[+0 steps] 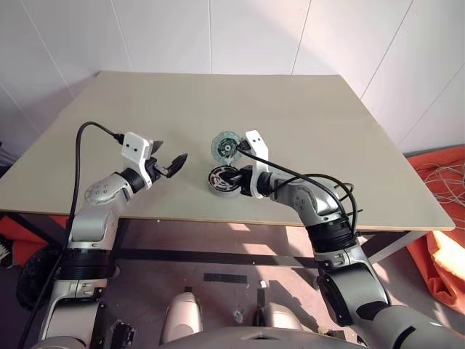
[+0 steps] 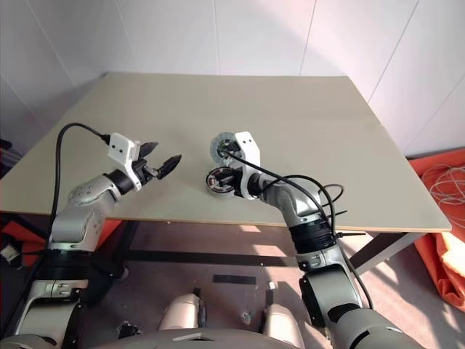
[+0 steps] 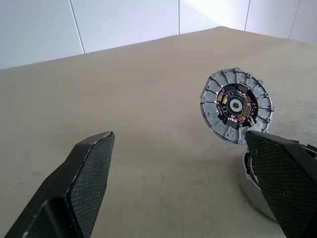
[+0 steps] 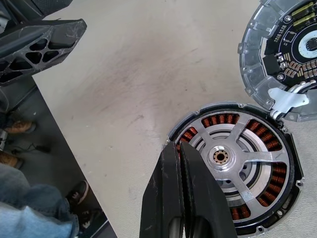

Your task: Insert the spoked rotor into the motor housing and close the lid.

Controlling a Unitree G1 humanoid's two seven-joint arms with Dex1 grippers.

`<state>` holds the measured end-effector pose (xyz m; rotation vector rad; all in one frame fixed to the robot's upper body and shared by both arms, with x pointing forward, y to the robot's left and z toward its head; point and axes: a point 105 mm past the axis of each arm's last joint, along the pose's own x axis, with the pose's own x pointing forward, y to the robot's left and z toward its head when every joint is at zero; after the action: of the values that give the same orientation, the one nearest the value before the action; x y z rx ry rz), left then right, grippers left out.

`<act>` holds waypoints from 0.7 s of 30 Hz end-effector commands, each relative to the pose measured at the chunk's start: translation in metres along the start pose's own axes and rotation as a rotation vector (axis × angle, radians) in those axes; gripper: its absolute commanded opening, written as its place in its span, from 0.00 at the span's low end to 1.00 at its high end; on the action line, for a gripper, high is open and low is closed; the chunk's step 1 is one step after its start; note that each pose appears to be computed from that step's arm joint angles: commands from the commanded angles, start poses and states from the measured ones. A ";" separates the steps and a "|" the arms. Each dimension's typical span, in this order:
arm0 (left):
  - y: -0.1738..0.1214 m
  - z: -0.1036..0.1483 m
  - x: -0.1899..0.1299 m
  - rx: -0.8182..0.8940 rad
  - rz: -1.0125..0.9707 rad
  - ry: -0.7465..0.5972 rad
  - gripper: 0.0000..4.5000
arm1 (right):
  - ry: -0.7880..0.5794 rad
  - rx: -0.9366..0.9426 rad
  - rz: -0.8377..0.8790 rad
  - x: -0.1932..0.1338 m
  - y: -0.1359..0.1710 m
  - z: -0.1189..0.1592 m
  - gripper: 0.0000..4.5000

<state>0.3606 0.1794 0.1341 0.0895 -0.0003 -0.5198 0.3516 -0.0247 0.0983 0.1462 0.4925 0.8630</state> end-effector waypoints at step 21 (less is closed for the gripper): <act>-0.002 0.014 0.003 0.035 -0.009 -0.048 1.00 | -0.005 -0.097 -0.158 0.009 -0.040 -0.022 0.01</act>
<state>0.3609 0.1749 0.1303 0.0775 0.0053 -0.5294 0.3757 -0.0448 0.0678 0.0115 0.4315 0.7359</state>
